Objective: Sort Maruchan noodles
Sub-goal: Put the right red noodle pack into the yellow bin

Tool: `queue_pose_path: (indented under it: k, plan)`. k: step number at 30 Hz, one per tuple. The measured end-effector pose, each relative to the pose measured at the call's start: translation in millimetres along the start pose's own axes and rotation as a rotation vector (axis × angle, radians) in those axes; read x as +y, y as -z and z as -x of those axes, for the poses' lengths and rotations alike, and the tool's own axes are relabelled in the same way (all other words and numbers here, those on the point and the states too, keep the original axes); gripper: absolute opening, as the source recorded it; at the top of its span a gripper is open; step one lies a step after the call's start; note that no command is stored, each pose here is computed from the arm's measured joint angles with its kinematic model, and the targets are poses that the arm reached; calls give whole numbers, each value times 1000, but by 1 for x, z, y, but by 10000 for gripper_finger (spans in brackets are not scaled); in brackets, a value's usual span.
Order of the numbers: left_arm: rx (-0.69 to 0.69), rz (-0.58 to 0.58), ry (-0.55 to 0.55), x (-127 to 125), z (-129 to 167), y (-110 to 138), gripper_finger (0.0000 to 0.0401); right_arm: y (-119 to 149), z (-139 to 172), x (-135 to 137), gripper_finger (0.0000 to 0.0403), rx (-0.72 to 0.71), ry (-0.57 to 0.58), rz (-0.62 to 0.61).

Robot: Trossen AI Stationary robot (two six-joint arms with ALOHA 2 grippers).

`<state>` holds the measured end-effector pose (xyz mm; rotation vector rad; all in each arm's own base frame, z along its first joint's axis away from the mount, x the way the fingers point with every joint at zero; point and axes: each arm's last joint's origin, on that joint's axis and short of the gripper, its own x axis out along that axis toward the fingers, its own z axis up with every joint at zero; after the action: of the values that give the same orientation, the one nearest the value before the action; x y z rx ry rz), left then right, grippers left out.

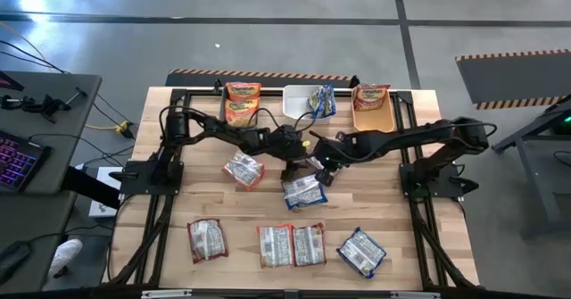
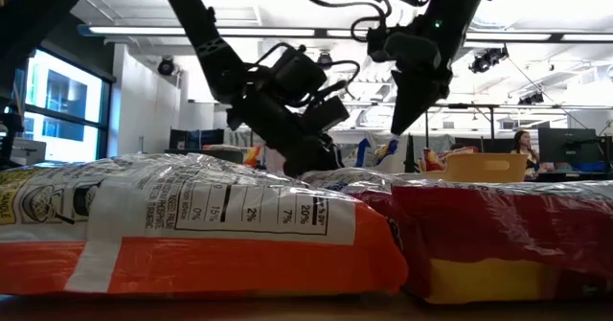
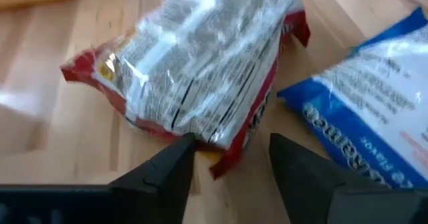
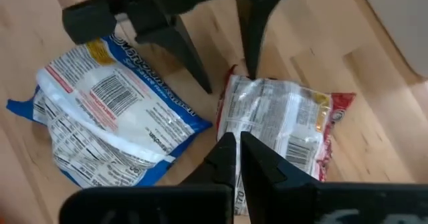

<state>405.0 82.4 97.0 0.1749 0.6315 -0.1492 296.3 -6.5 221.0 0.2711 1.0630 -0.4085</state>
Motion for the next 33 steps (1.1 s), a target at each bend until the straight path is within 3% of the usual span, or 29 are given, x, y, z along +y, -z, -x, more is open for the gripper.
queue_pose_path:
  k: [12, 17, 21, 28, 33]
  plan:
    - [-19, -31, -24, 10, 0, 1, 12, 2, 5, 8, 0, -43, 14, 39]
    - [-38, -40, 12, 11, 1, 1, 1, 7, 6, 10, 0, -14, 44, 71]
    - [-80, 63, 96, 21, 8, 1, 0, 25, 8, 14, 11, 88, 109, 87]
    - [-164, 274, 191, 57, 23, 0, 0, 82, -5, 31, 106, 178, 173, 56]
    - [-192, 338, 241, 68, 28, -2, 0, 107, -19, 41, 198, -44, 244, 41]
